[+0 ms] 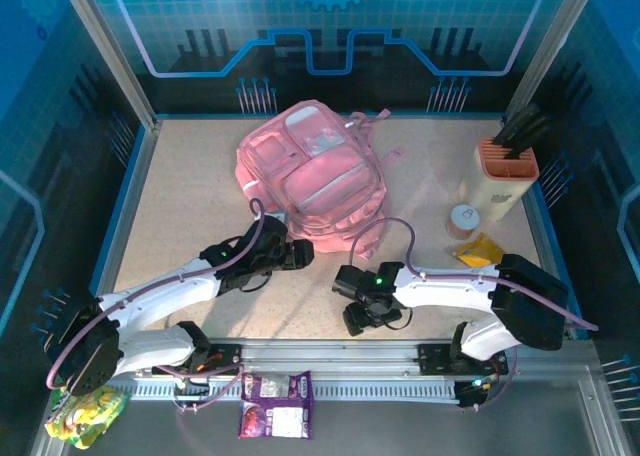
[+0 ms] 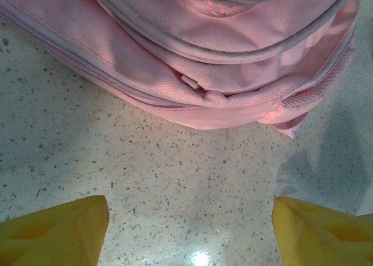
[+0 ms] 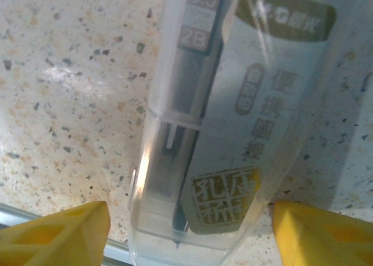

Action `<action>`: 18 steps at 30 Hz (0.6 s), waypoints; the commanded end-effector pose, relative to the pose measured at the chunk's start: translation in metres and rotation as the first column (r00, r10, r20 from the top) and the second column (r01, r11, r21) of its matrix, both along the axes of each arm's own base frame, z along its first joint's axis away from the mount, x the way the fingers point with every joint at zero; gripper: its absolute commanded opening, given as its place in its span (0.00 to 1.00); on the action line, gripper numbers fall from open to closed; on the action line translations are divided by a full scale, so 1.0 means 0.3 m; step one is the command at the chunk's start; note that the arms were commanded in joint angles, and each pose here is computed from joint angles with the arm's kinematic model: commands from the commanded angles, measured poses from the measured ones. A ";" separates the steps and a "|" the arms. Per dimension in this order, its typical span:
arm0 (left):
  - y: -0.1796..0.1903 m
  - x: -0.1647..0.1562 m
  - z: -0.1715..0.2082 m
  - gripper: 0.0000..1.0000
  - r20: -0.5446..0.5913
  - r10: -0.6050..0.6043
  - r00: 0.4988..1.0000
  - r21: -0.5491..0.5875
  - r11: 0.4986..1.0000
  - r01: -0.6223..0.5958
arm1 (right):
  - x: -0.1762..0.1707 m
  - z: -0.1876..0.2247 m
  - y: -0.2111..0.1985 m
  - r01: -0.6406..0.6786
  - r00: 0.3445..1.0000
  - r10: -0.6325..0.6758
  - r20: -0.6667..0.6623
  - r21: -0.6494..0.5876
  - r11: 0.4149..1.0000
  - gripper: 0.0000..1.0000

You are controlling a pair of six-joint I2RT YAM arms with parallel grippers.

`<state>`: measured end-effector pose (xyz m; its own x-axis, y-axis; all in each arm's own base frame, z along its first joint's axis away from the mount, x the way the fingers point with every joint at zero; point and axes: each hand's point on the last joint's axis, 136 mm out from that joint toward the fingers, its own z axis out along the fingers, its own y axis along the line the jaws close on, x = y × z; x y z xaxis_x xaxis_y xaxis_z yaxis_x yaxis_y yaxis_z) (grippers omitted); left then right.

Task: Pack the student bag
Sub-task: Pick up the loose stationery from the bottom-center of the table.

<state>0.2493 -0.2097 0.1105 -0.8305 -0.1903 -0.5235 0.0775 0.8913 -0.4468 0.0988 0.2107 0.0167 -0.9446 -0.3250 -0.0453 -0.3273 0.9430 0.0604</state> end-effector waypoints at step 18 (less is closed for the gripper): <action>-0.029 0.016 0.007 0.78 -0.019 -0.001 1.000 -0.003 1.000 0.001 | 0.025 0.003 -0.043 0.046 0.999 -0.045 0.029 -0.016 0.999 0.52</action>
<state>0.2490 -0.2096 0.0981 -0.8474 -0.1748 -0.5014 0.0640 0.9038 -0.4232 0.1040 0.2076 0.0149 -0.9528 -0.2974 -0.0610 -0.3007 0.9521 0.0547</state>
